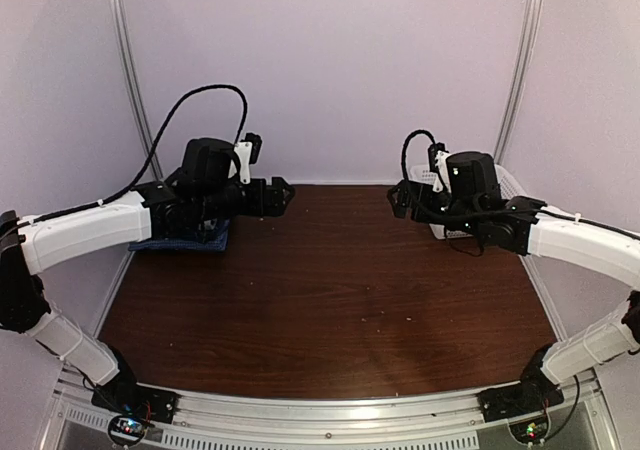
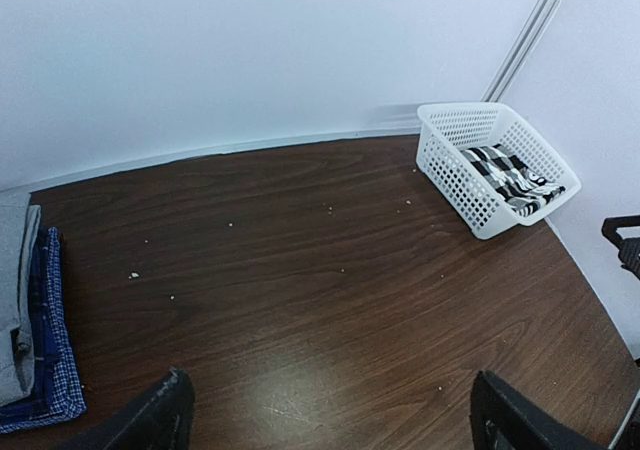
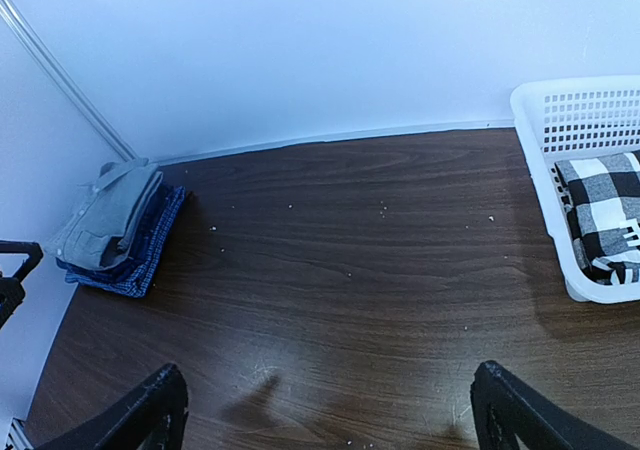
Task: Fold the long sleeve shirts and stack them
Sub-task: Pick up the crumpled shirt from the center of the board.
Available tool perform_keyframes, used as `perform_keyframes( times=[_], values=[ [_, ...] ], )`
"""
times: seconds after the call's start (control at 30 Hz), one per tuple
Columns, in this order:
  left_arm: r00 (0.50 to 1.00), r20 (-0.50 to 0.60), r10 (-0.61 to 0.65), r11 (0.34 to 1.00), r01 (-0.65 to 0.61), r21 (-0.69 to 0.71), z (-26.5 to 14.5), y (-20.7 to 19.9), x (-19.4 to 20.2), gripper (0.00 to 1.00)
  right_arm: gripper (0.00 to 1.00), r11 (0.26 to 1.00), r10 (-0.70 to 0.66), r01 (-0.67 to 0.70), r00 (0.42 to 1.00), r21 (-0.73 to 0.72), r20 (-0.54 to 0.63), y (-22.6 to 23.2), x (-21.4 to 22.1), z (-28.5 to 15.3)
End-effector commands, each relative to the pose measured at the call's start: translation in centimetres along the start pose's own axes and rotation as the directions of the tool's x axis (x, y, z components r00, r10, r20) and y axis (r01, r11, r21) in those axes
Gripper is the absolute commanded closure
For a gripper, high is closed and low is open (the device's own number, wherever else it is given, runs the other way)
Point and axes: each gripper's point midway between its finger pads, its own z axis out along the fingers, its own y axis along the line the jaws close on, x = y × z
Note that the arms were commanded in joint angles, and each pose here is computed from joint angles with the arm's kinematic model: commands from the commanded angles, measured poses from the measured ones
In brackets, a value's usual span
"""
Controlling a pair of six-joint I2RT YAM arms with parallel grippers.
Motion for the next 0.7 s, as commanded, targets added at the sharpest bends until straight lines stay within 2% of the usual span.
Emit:
perform_keyframes(
  times=[0.0,0.33,0.67],
  values=[
    [0.999,0.04,-0.012,1.0,0.011,0.002,0.0,-0.3,-1.4,0.02,0.0,1.0,-0.014,0.015,0.999,-0.02,0.029,0.5,-1.2,-0.2],
    [0.999,0.03,0.02,1.0,-0.02,-0.023,-0.3,-0.1,-2.0,0.02,0.0,0.993,-0.039,0.039,0.999,0.11,-0.005,-3.1,-2.8,3.3],
    [0.998,0.02,0.062,0.998,-0.061,-0.031,-1.4,-0.1,-2.7,0.02,0.0,0.951,-0.026,0.04,0.998,0.307,-0.05,-13.2,-6.4,9.8]
  ],
)
